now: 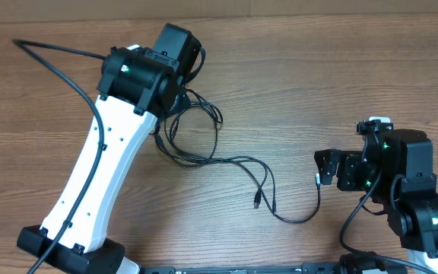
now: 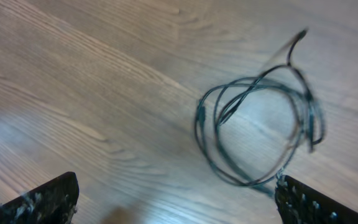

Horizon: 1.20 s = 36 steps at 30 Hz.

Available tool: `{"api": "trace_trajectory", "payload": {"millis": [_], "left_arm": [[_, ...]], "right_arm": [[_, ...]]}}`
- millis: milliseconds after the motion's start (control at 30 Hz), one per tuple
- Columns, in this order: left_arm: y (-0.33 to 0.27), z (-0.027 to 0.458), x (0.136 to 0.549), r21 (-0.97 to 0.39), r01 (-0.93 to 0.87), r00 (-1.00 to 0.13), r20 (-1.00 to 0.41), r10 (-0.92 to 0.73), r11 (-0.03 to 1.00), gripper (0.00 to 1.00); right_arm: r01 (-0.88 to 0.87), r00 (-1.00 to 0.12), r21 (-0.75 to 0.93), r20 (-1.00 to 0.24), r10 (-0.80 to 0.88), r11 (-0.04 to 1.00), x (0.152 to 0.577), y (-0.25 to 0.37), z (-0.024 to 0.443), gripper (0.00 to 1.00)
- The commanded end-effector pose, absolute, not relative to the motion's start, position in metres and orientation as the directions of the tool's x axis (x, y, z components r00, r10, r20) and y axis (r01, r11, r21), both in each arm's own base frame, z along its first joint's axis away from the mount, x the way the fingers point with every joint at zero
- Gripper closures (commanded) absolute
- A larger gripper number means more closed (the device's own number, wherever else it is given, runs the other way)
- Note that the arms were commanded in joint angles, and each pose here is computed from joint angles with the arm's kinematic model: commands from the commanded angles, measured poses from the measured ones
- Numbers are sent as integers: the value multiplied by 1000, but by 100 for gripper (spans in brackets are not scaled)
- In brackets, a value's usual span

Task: Untangle cables

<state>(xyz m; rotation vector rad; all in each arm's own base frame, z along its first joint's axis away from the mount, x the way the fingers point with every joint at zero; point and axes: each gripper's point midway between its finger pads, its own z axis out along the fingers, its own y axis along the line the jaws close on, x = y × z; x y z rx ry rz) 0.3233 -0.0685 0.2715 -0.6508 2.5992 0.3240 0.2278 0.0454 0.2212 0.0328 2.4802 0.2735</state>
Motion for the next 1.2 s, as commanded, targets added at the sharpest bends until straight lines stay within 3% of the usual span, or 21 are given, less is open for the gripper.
{"api": "trace_trajectory", "payload": {"millis": [0, 233, 367, 500, 700, 833, 1067, 1167], "left_arm": [[-64, 248, 315, 198, -433, -852, -410, -326, 880, 0], [-67, 189, 297, 192, -572, -805, -319, -500, 798, 0], [-94, 139, 291, 105, -564, -820, -188, -540, 819, 0], [-104, 108, 278, 75, -621, -783, -108, -613, 780, 7], [-101, 69, 265, 80, -716, -698, -97, -710, 693, 7], [-115, 50, 269, 1, -718, -695, -53, -717, 696, 7], [-126, 40, 294, -118, -712, -686, -98, -721, 692, 8], [-129, 38, 300, -137, -710, -683, -105, -723, 691, 14]], "right_arm": [[-40, -786, 211, -610, 99, 977, 229, 45, 227, 0], [-40, -787, 211, -609, 99, 977, 229, 45, 227, 0], [-40, -786, 211, -611, 99, 977, 230, 45, 227, 0], [-41, -785, 211, -611, 100, 977, 230, 45, 227, 0], [-41, -784, 211, -612, 100, 977, 230, 45, 228, 0], [-41, -785, 211, -612, 100, 977, 230, 45, 228, 0], [-40, -785, 212, -611, 100, 977, 230, 45, 227, 0], [-40, -785, 212, -611, 100, 977, 230, 45, 227, 0]]}}
